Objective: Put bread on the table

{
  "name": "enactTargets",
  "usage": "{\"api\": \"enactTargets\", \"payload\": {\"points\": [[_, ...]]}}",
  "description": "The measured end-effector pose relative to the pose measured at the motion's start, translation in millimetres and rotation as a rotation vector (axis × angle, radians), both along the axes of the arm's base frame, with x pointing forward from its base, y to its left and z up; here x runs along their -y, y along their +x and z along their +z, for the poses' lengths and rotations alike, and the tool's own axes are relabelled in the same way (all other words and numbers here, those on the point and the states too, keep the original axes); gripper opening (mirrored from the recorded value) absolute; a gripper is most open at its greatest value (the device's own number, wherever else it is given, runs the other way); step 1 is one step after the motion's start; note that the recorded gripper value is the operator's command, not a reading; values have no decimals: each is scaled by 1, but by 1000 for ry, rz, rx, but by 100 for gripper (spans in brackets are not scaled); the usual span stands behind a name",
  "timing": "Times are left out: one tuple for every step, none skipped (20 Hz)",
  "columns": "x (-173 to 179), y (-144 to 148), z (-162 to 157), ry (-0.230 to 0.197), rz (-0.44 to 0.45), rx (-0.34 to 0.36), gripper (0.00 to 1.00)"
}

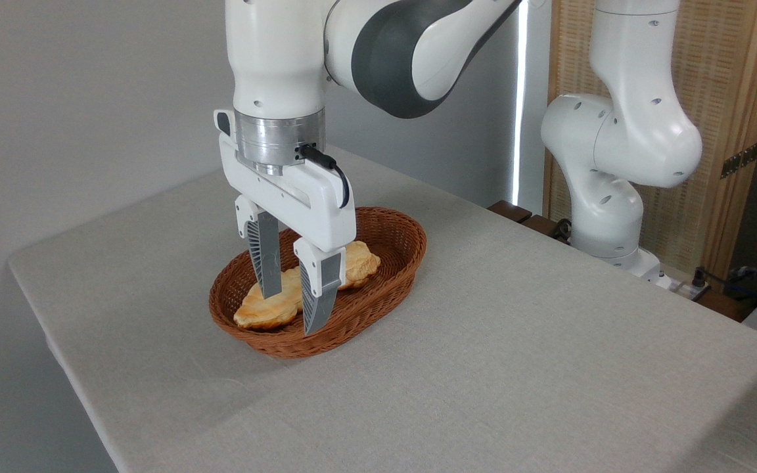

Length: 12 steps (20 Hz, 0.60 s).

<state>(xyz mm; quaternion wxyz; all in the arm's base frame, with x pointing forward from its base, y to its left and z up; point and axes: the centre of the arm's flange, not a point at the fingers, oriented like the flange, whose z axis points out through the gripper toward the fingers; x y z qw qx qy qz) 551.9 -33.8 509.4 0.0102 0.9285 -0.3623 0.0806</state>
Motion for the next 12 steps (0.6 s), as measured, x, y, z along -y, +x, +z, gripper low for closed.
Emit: {"api": "enactTargets", "payload": {"points": [[0,0,0,0,0,-1,100],[0,-1,-1,0,-1,-7,100],[0,-1,-1,0,-1,-11,100],[0,-1,-1,0,-1,-13,100],[0,-1,-1,0,-1,-14,100],[0,-1,-1,0,-1,-14,100],[0,-1,-1,0,-1,-15,100],[0,-2,-2,0,-1,-17,100],[0,-2,-2,1,-2,-21,100],[0,-3,-3,1,-2,-27,100],[0,-3,-3,1,-3,-33,100],[0,-4,-4,1,-3,-38,100]]}}
